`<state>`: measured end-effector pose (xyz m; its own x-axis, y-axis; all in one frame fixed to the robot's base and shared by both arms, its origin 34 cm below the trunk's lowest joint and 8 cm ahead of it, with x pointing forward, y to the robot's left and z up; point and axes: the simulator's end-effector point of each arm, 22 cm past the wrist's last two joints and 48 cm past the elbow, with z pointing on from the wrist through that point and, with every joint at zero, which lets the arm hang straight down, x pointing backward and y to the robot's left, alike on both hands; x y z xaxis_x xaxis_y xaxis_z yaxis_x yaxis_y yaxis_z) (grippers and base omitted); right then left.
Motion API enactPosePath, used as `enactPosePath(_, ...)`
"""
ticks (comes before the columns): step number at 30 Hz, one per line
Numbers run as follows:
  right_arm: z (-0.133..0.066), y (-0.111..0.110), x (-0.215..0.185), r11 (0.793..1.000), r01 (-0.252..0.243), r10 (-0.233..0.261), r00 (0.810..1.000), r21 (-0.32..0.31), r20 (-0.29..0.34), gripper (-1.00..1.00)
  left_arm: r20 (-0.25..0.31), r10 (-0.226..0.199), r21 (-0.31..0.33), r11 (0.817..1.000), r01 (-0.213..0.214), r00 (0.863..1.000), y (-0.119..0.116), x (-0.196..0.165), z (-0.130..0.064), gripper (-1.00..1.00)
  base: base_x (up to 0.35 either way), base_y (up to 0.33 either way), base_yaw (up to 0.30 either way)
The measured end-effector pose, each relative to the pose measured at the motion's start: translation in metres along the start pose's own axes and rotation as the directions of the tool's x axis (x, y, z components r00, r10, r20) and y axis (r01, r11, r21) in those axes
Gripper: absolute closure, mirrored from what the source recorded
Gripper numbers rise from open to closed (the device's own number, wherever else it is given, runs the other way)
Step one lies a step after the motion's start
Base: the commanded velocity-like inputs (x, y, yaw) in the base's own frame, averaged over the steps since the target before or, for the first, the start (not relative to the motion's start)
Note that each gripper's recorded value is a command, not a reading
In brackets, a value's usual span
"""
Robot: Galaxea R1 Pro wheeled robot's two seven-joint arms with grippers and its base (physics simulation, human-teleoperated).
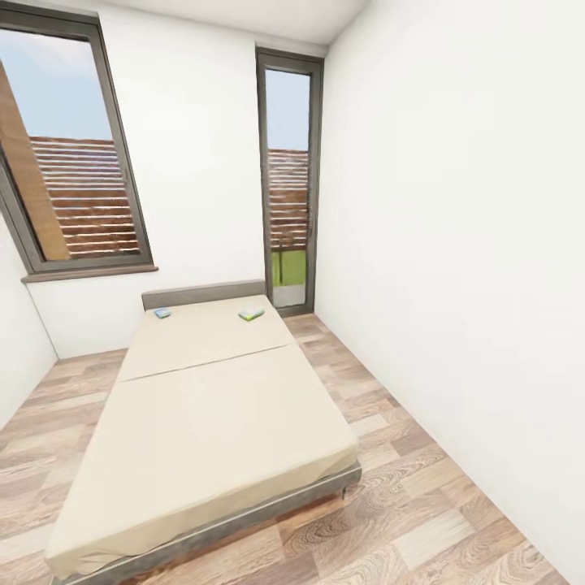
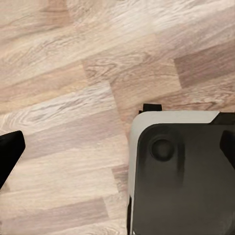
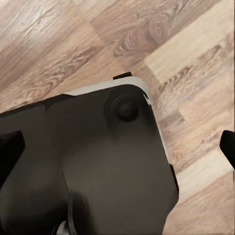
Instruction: Put all the toys in the child's room - the three board games (two on the bed and one on the table), the two jigsaw puzzles on the table, and the tennis ball on the table - inside the toy box on the table in the child's room.
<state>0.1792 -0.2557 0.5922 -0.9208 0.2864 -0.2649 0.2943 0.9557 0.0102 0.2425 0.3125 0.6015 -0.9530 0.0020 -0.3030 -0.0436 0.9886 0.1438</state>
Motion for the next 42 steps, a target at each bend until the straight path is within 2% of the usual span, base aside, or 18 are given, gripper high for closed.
enactPosePath(4,0.001,-0.017,-0.023,0.999,-0.028,0.027,0.999,0.023,0.044,-1.00,0.028,0.003,0.001,1.000,-0.003,1.000,0.001,-0.007,-0.003,-1.00,0.000,0.000,0.000)
enactPosePath(8,0.003,-0.019,-0.051,0.999,-0.032,0.029,0.995,0.024,0.098,-1.00,0.069,0.001,0.007,1.000,-0.002,0.998,-0.003,-0.016,-0.004,-1.00,0.000,0.000,0.000)
enactPosePath(12,0.003,-0.022,-0.072,0.999,-0.035,0.031,0.991,0.026,0.129,-1.00,0.087,0.004,0.010,1.000,-0.005,0.996,-0.005,-0.021,-0.006,-1.00,0.000,0.000,0.000)
enactPosePath(18,-0.003,-0.060,-0.086,0.996,-0.044,0.032,0.988,0.074,0.150,-1.00,0.088,0.003,0.008,1.000,-0.004,0.996,-0.003,-0.021,-0.011,-1.00,0.000,0.000,0.000)
enactPosePath(21,-0.007,-0.070,-0.091,0.994,-0.060,0.044,0.985,0.089,0.168,-1.00,0.079,0.005,0.010,1.000,-0.005,0.997,-0.003,-0.019,-0.014,-1.00,0.000,0.000,0.000)
enactPosePath(26,-0.011,-0.066,-0.087,0.991,-0.102,0.087,0.983,0.089,0.164,-1.00,0.035,0.007,0.033,0.999,-0.008,0.999,-0.021,-0.016,-0.018,-1.00,0.000,0.000,0.000)
enactPosePath(30,-0.014,-0.065,-0.086,0.989,-0.114,0.098,0.981,0.089,0.169,-1.00,0.020,0.012,0.036,0.999,-0.012,1.000,-0.022,-0.015,-0.022,-1.00,0.000,0.000,0.000)
enactPosePath(36,-0.020,-0.064,-0.084,0.990,-0.111,0.095,0.981,0.089,0.170,-1.00,0.057,0.004,0.036,0.999,-0.006,0.998,-0.017,-0.022,-0.026,-1.00,0.000,0.000,0.000)
enactPosePath(42,-0.021,-0.065,-0.087,0.989,-0.113,0.095,0.978,0.091,0.186,-1.00,0.067,0.012,0.046,0.999,-0.015,0.998,-0.020,-0.024,-0.027,-1.00,0.000,0.000,0.000)
